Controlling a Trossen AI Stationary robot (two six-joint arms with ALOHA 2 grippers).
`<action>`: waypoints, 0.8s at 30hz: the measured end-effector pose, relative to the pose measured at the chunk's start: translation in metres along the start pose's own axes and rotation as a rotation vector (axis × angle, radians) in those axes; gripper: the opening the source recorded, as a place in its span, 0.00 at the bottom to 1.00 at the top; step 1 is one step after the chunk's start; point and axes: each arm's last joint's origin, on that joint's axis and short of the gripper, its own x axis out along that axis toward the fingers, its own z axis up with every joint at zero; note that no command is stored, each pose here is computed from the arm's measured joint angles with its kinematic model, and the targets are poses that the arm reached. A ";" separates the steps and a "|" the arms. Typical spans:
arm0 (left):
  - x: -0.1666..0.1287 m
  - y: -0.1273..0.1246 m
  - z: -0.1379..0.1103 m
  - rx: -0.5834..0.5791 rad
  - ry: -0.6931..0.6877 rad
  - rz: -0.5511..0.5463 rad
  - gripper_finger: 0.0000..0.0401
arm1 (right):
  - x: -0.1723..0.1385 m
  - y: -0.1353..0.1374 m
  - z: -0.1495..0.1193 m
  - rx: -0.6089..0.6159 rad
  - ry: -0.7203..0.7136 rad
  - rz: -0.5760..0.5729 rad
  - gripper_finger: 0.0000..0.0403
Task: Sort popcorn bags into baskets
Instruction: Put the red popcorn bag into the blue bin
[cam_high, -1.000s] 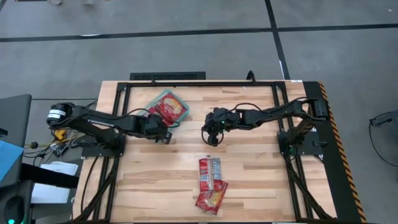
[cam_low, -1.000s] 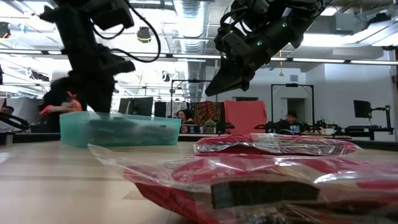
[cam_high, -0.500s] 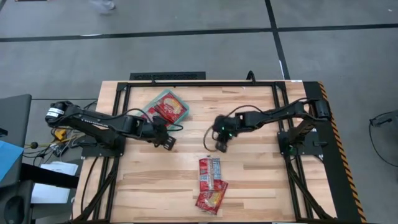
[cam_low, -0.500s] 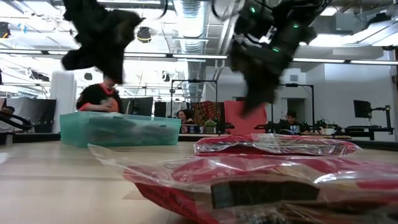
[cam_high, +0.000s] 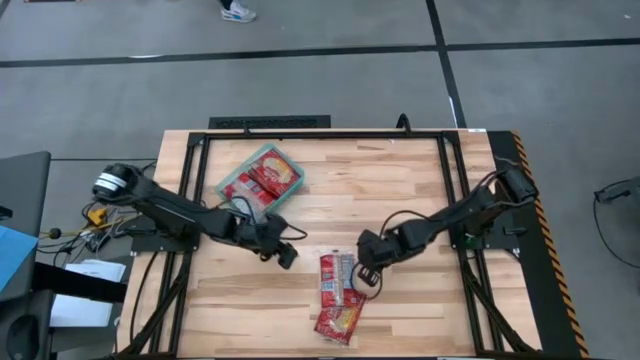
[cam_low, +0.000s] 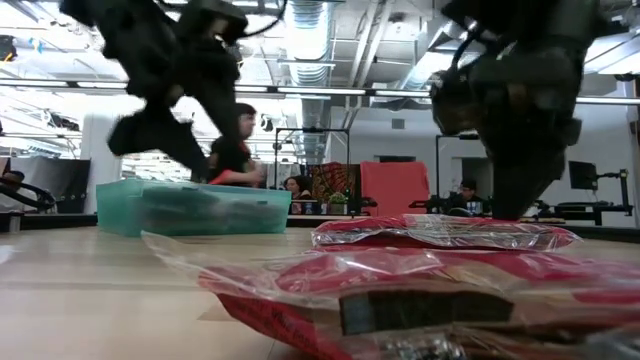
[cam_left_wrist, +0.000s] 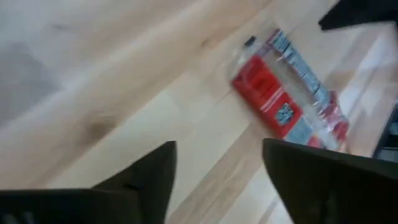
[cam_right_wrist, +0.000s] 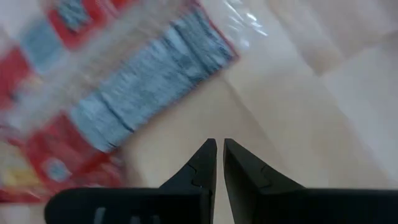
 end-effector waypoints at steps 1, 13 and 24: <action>0.008 0.000 -0.002 -0.008 0.008 -0.027 0.59 | 0.000 0.004 -0.001 0.021 -0.021 0.013 0.14; 0.099 0.003 -0.032 -0.150 0.093 -0.289 0.69 | -0.002 0.015 -0.008 0.230 -0.183 0.007 0.14; 0.108 0.003 -0.034 -0.148 0.074 -0.336 0.68 | 0.036 0.027 -0.010 0.298 -0.223 0.071 0.14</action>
